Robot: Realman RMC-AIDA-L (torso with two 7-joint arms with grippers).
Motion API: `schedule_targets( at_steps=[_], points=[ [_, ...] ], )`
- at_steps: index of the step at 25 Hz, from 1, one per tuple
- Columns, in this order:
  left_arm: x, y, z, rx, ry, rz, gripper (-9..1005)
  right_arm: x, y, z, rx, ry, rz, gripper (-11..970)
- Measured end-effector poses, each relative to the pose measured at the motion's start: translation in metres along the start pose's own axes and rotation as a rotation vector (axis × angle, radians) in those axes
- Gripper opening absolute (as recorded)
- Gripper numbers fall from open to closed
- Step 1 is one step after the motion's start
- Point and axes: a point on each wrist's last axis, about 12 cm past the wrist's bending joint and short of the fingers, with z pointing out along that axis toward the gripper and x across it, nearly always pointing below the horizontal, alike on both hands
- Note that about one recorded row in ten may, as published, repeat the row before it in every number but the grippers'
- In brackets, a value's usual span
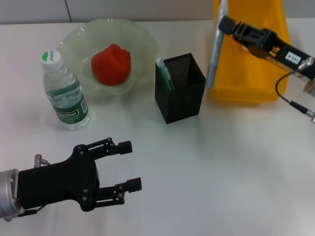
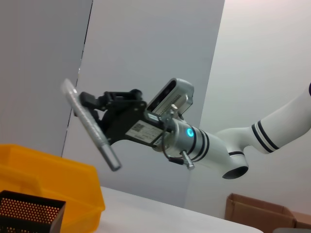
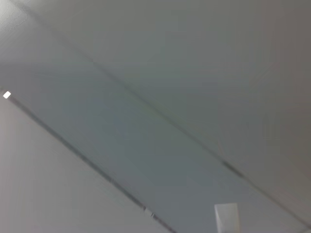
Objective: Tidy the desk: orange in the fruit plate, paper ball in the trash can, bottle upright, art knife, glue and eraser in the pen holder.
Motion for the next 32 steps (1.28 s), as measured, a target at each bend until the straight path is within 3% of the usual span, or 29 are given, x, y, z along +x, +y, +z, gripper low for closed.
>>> schedule_targets(
  at_steps=[9,13,14,15,16,22,32],
  points=[
    [0.0,0.0,0.001,0.006,-0.005,0.02,783,-0.002,-0.007,0.018,0.053,-0.053,-0.076,120],
    [0.0,0.0,0.002,0.008,-0.005,0.022,783,0.004,-0.008,0.036,0.064,-0.021,-0.247,120],
    [0.0,0.0,0.002,0.008,-0.005,0.022,783,0.004,-0.008,0.036,0.064,-0.021,-0.247,120],
    [0.0,0.0,0.002,0.008,-0.005,0.022,783,0.007,-0.008,0.043,0.072,-0.008,-0.342,120],
    [0.0,0.0,0.002,0.008,-0.005,0.022,783,0.007,-0.008,0.043,0.072,-0.008,-0.342,120],
    [0.0,0.0,0.002,0.008,-0.006,0.022,783,0.014,-0.008,0.051,0.073,0.017,-0.588,119],
    [0.001,-0.002,0.001,0.004,-0.008,0.016,783,0.02,-0.009,0.055,0.065,0.075,-0.714,118]
  ],
)
